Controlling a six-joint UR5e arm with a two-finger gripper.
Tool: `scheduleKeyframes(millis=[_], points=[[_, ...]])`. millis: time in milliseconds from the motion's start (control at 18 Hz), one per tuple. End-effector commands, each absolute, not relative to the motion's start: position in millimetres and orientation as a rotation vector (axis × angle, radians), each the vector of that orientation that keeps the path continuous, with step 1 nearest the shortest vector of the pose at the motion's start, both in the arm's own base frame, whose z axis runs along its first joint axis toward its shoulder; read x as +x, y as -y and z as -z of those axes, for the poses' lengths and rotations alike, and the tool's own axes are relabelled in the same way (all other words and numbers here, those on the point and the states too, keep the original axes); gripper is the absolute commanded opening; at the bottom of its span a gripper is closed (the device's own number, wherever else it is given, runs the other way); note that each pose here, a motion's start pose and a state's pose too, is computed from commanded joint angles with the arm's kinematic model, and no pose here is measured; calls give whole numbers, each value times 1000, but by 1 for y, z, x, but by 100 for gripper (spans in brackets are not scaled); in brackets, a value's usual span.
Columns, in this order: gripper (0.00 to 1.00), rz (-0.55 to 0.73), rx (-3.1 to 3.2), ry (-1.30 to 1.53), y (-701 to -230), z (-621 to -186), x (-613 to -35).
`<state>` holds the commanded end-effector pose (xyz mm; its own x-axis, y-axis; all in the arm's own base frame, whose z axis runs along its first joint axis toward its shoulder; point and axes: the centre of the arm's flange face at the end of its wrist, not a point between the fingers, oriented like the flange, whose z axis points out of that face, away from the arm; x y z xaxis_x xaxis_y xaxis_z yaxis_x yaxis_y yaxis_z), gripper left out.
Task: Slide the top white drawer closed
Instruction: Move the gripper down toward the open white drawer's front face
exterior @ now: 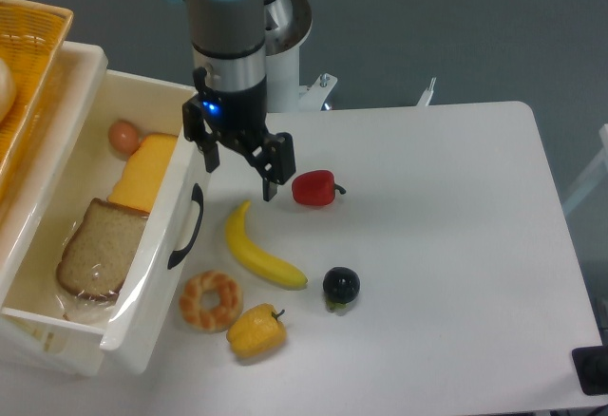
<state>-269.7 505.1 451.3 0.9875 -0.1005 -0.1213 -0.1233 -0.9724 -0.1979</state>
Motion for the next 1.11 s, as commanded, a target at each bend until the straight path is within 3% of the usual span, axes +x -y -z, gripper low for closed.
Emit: scheduleKeyframes(millis=[1111], points=[[100, -95, -3002, -82, -505, -400, -316]])
